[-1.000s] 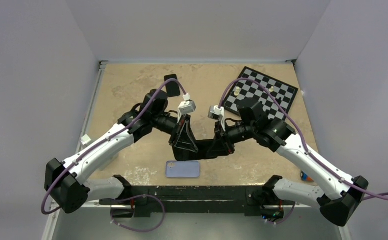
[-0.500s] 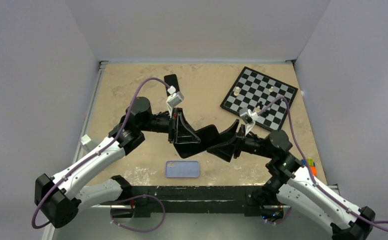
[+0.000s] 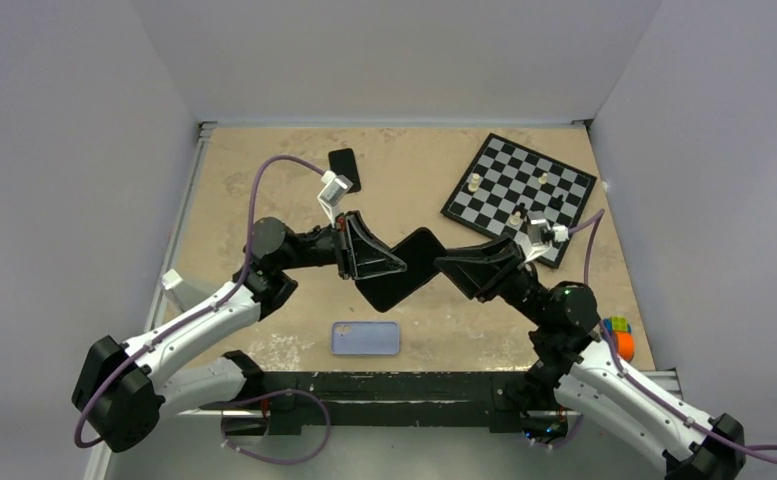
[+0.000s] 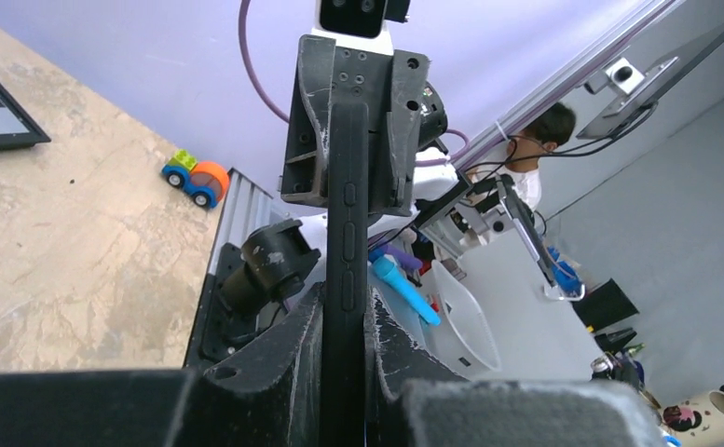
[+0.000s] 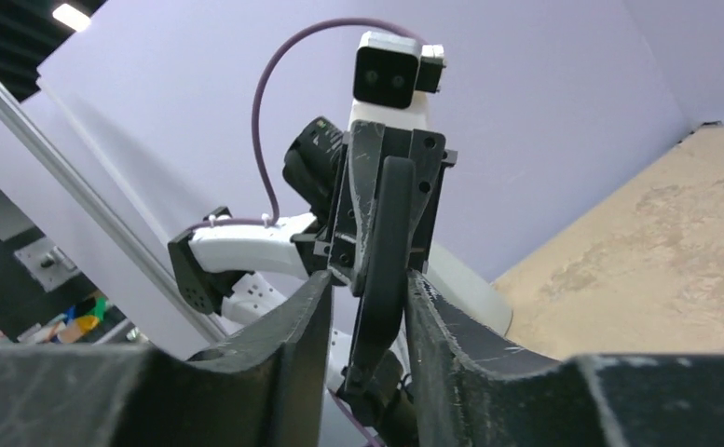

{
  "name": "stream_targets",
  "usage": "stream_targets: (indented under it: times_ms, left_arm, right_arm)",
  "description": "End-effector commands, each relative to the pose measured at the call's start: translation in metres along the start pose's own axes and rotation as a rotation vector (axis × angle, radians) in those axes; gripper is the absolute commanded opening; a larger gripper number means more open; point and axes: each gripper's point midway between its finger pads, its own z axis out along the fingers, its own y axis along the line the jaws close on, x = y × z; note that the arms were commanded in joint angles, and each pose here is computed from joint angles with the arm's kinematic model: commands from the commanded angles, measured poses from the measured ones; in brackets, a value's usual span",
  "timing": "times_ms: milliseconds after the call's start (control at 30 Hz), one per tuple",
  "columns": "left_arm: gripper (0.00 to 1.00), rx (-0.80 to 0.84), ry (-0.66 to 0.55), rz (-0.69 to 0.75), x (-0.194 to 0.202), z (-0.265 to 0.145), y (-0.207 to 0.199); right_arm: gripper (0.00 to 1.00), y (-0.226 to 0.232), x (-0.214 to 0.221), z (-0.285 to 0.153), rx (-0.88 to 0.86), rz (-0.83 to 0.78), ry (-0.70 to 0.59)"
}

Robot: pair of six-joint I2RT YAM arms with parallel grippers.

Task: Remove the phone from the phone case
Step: Remove the phone case from the phone.

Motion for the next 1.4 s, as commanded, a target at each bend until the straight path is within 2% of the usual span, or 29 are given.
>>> stream_targets:
  times_ms: [0,233,267,300,333,367,433,467,567,633,700,767,833,867,1000,1067,1133,1200,1367]
  left_arm:
    - [0.00,0.099,-0.123,0.055,-0.025,0.000,-0.031]
    - [0.00,-0.031,-0.123,0.111,-0.021,-0.009,-0.018]
    - [0.09,-0.047,-0.117,0.118,-0.020,-0.011,-0.018]
    - [0.30,-0.066,-0.101,0.121,-0.019,-0.012,-0.017]
    - [0.46,-0.080,-0.079,0.123,-0.017,-0.013,-0.018]
    - [0.56,-0.083,-0.050,0.132,-0.015,-0.013,-0.020]
    - [0.65,-0.069,0.031,0.153,-0.009,-0.012,-0.025]
    - [0.65,-0.054,0.074,0.160,-0.007,-0.010,-0.028]
    - [0.55,-0.034,0.175,0.170,-0.003,-0.006,-0.031]
    - [0.49,-0.028,0.202,0.159,0.000,-0.005,-0.029]
    - [0.38,-0.018,0.217,0.153,0.001,-0.004,-0.029]
    - [0.28,0.015,0.227,0.151,0.001,-0.003,-0.034]
    - [0.23,0.042,0.246,0.143,0.001,-0.001,-0.038]
    - [0.23,0.048,0.254,0.141,0.001,-0.001,-0.040]
    - [0.40,0.041,0.280,0.145,0.002,-0.002,-0.041]
    - [0.43,0.027,0.284,0.155,0.002,-0.003,-0.040]
    - [0.40,0.023,0.288,0.159,0.002,-0.003,-0.039]
    - [0.31,0.024,0.294,0.170,0.002,-0.003,-0.039]
    - [0.24,0.011,0.333,0.137,0.011,-0.008,-0.035]
  right_arm:
    - [0.32,0.014,-0.028,0.017,-0.030,-0.004,-0.091]
    - [0.00,-0.007,-0.025,0.026,0.042,-0.006,-0.091]
    - [0.00,-0.009,-0.024,0.026,0.052,-0.011,-0.086]
    - [0.00,-0.010,-0.023,0.027,0.059,-0.019,-0.076]
    - [0.00,-0.010,-0.023,0.028,0.061,-0.037,-0.062]
    - [0.00,-0.009,-0.022,0.029,0.063,-0.056,-0.040]
    - [0.00,-0.005,-0.020,0.034,0.053,-0.089,0.011]
    - [0.00,-0.005,-0.018,0.036,0.057,-0.103,0.054]
    - [0.00,-0.004,-0.010,0.042,0.040,-0.127,0.194]
    - [0.00,0.005,-0.007,0.044,-0.019,-0.131,0.266]
    - [0.00,0.010,0.000,0.047,-0.061,-0.129,0.349]
    - [0.00,0.002,0.014,0.048,-0.054,-0.121,0.460]
    - [0.00,0.001,0.019,0.047,-0.067,-0.144,0.512]
    - [0.00,0.002,0.020,0.046,-0.080,-0.151,0.523]
    - [0.00,0.008,0.021,0.044,-0.108,-0.163,0.551]
    - [0.00,0.007,0.021,0.045,-0.105,-0.166,0.562]
    - [0.00,0.009,0.024,0.045,-0.128,-0.156,0.585]
    - [0.00,0.005,0.023,0.048,-0.111,-0.155,0.587]
    - [0.00,0.008,0.018,0.054,-0.116,-0.152,0.553]
